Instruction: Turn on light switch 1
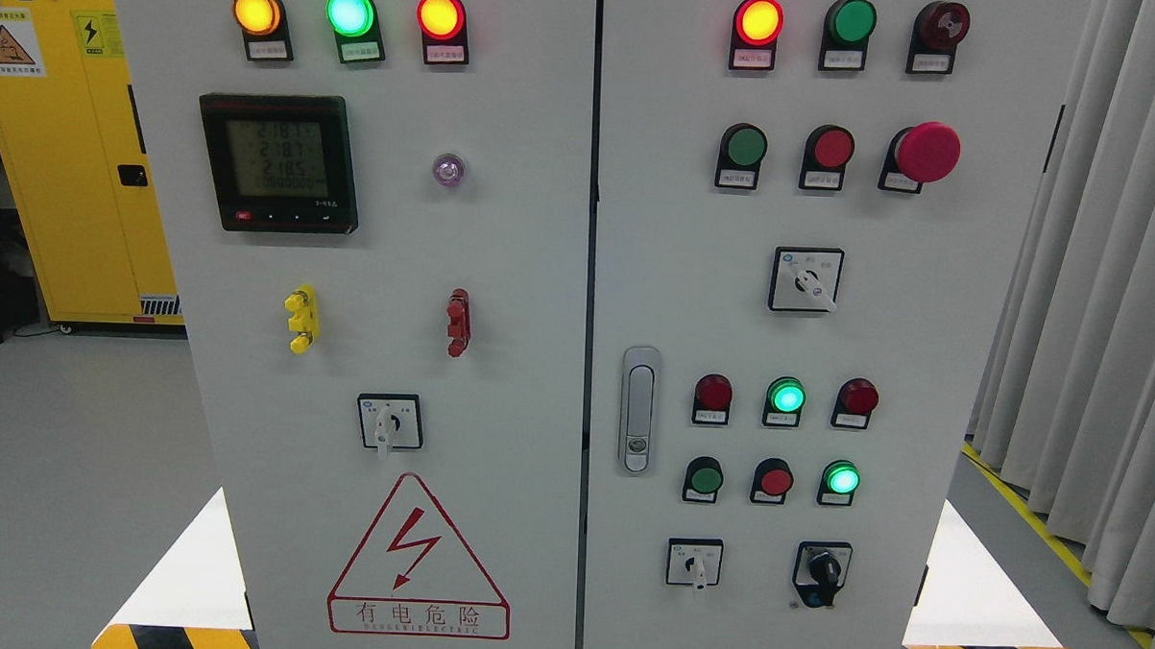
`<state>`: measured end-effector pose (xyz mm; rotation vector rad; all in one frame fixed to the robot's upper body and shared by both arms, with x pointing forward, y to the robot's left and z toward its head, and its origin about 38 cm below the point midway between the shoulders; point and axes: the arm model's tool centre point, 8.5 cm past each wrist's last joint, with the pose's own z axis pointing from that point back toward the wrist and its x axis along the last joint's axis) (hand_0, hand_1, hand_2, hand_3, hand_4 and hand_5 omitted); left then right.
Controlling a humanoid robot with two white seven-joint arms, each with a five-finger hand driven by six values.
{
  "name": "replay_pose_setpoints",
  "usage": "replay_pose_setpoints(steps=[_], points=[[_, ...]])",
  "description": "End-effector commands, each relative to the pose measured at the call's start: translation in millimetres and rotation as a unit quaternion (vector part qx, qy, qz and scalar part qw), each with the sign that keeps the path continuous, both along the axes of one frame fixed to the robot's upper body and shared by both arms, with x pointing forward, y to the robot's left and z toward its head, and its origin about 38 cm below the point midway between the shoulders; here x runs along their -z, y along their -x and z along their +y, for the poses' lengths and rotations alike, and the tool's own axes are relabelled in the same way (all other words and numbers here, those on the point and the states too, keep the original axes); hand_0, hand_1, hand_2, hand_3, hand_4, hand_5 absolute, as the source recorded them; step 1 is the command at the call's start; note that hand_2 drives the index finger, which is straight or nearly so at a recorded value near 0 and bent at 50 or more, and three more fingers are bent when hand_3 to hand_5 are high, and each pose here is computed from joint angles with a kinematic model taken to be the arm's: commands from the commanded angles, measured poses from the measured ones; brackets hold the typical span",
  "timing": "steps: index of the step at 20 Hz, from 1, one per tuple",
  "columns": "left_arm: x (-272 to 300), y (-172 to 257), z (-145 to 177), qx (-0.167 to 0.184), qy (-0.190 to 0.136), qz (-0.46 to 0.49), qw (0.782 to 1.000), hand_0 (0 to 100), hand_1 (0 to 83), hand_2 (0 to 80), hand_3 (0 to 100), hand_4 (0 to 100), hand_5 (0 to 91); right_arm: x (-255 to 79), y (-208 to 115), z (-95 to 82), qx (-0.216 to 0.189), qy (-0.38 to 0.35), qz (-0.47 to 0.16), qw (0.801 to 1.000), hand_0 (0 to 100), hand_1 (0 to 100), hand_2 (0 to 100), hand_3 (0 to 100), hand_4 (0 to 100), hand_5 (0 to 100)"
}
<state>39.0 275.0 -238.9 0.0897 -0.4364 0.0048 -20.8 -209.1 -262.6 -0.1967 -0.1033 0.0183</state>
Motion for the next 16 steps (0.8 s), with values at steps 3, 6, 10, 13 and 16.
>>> replay_pose_setpoints(steps=[3,6,10,13,16], points=[[-108,-128,23,0.002,-0.036,-0.263,0.964,27,38.4,15.4,38,47,21.7,0,1,-0.3,0.015,0.000,0.001,1.000,0,50,4,0,0,0],[-137,-146,28,-0.012,-0.062,-0.312,0.948,28,43.1,16.1,43,56,39.7,0,1,-0.3,0.015,0.000,0.001,1.000,0,50,4,0,0,0],[-191,-167,33,0.001,-0.076,-0.390,0.917,28,48.7,28.2,61,70,59.9,0,1,-0.3,0.015,0.000,0.001,1.000,0,50,4,0,0,0],[-225,-180,34,-0.009,-0.091,-0.449,0.889,30,53.4,39.7,72,78,66.9,0,1,-0.2,0.015,-0.001,0.001,1.000,0,50,4,0,0,0],[-259,-190,27,-0.018,-0.096,-0.496,0.863,30,58.3,44.0,77,80,68.7,0,1,-0.2,0.015,-0.001,0.001,1.000,0,50,4,0,0,0]])
